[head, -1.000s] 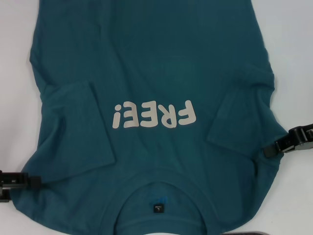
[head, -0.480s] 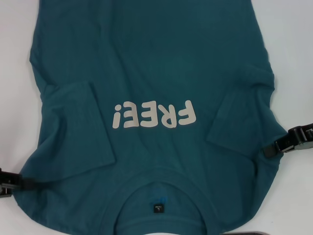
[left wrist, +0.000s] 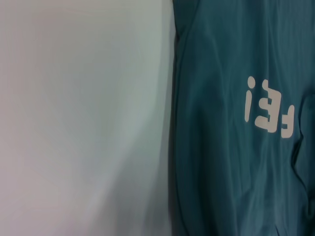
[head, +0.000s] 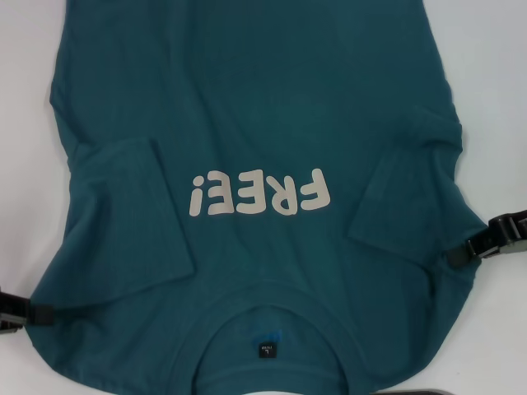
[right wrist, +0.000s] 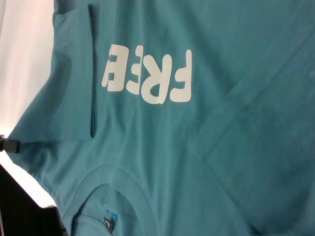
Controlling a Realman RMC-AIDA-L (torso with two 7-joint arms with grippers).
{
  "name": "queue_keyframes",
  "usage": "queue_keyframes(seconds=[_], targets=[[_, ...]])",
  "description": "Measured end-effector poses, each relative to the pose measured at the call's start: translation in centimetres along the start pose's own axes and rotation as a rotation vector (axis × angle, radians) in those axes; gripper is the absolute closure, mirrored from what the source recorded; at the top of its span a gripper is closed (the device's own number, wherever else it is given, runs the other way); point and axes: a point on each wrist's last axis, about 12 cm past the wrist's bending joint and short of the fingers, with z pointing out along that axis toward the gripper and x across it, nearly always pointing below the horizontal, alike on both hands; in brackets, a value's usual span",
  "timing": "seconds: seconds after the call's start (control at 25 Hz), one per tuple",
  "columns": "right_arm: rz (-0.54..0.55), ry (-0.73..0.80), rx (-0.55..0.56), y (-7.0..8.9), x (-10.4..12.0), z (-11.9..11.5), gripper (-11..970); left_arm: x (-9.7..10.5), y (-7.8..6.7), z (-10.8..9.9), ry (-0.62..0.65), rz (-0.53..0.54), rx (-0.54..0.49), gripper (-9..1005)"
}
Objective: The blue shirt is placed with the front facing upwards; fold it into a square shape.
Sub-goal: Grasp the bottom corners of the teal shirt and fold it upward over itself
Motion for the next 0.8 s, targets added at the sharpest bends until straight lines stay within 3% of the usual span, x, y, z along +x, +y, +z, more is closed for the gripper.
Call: queue_keyframes(seconds=[0.56,0.8], targets=[[0.022,0.04,0.026,-0.5,0.7,-0.4,944,0.9,0.2,-0.9,0.021,0.009,-0.011,961],[-0.006,0.018,-0.001,-0.1,0.4,-0.7,944,-0.5,-1.4,-0.5,0.007,0.107,0.06,960]])
